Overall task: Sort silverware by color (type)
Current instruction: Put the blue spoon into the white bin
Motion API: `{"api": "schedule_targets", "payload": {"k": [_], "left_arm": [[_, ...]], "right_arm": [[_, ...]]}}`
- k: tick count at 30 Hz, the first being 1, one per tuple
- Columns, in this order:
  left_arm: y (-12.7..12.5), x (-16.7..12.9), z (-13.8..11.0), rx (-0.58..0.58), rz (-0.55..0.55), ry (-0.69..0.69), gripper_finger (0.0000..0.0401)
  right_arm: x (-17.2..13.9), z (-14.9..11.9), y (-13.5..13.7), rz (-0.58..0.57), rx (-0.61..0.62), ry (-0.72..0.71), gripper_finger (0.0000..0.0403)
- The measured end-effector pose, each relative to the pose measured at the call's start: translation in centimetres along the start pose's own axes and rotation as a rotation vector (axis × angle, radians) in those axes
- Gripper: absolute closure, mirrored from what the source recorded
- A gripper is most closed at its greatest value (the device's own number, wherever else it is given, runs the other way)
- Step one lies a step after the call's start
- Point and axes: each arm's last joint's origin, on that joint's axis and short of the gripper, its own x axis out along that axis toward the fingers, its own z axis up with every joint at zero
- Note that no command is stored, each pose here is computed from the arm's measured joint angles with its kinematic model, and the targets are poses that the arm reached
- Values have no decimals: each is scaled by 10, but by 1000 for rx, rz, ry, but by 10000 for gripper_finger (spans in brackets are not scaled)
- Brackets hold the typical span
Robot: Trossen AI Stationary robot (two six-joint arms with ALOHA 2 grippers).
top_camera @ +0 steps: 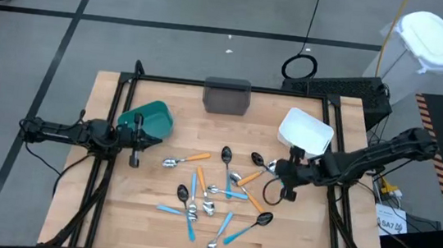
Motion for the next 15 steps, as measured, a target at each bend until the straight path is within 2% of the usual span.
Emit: {"api": "schedule_targets", "payload": {"k": [4,8,10,12,15], "left_arm": [[0,0,0,-47,0,2,400],[0,0,4,-33,6,-47,400],[2,-1,16,-47,20,-167,400],[5,-4,32,-78,28,-220,400],[11,-9,62,-111,73,-141,400]], "right_arm": [[4,-3,9,6,-25,25,393],[5,-6,16,16,-46,31,393],[5,-6,18,21,-51,31,393],[5,-7,20,22,-53,32,393],[5,-7,22,25,-58,24,392]]}}
